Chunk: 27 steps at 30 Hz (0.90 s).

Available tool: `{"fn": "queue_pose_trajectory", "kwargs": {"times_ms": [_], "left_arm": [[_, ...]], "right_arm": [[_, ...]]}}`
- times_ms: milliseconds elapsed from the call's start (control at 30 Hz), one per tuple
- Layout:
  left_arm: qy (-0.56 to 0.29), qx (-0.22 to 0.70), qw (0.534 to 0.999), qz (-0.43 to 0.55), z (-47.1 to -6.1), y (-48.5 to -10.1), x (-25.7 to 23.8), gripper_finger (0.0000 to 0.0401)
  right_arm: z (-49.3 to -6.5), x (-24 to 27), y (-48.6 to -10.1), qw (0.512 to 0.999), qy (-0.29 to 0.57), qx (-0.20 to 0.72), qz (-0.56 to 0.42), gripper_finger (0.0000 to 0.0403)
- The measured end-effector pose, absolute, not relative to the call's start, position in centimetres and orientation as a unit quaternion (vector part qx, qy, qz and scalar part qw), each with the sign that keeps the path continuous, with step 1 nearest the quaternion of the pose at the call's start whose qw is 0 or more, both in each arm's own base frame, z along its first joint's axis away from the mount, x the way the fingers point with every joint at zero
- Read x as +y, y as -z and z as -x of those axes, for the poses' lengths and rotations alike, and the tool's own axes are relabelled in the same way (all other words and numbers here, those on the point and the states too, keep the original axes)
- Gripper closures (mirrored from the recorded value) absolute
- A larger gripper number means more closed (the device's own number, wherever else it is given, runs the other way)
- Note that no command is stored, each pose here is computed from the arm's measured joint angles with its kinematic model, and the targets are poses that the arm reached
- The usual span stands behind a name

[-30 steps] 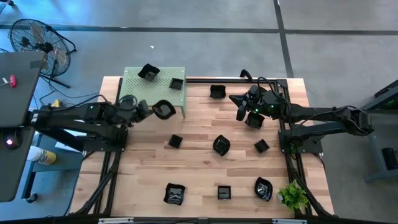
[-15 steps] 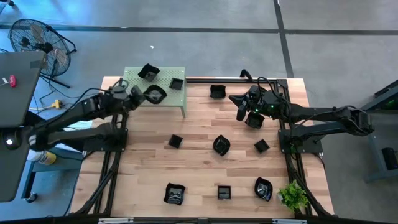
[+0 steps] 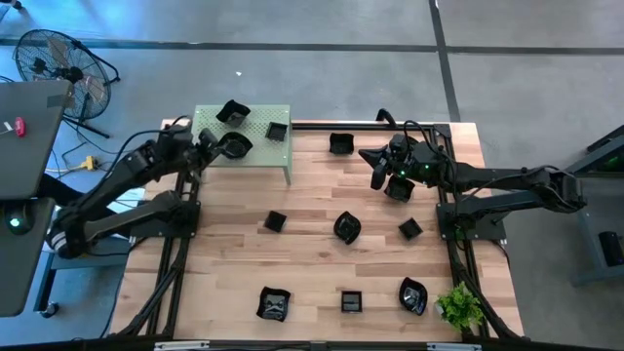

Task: Pick & Place Mini shaped plates
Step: Put the black leaf-shaped plate on the shelf, then stack the black leaf-shaped plate on top of the black leaf-shaped plate on the shelf

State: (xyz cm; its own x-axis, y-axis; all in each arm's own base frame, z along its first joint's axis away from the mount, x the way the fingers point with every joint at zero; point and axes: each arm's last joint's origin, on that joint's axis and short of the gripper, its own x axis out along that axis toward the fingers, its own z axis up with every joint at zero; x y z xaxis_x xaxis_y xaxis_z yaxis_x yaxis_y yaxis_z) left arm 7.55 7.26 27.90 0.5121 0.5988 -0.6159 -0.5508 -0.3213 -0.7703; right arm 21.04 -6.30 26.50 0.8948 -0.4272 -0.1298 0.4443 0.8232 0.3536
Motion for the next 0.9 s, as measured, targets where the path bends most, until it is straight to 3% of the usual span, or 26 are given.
{"fn": "queue_pose_trajectory", "kwargs": {"times_ms": [233,433,633,900], "left_arm": [[-0.501,-0.008,0.583,0.64,-7.1,-27.73,8.0,0.0396],[-0.496,0.0,0.592,0.635,-6.86,-27.74,8.21,0.0362],[-0.495,0.028,0.627,0.601,-6.86,-27.75,8.21,0.032],[-0.482,0.078,0.682,0.544,-6.81,-27.9,8.06,0.0314]], "right_arm": [[-21.03,-6.3,-26.49,0.955,0.228,0.023,-0.19,0.0399],[-21.03,-6.3,-26.49,0.955,0.228,0.023,-0.189,0.0398],[-21.03,-6.3,-26.49,0.955,0.228,0.023,-0.189,0.04],[-21.03,-6.3,-26.49,0.955,0.229,0.023,-0.19,0.0401]]}}
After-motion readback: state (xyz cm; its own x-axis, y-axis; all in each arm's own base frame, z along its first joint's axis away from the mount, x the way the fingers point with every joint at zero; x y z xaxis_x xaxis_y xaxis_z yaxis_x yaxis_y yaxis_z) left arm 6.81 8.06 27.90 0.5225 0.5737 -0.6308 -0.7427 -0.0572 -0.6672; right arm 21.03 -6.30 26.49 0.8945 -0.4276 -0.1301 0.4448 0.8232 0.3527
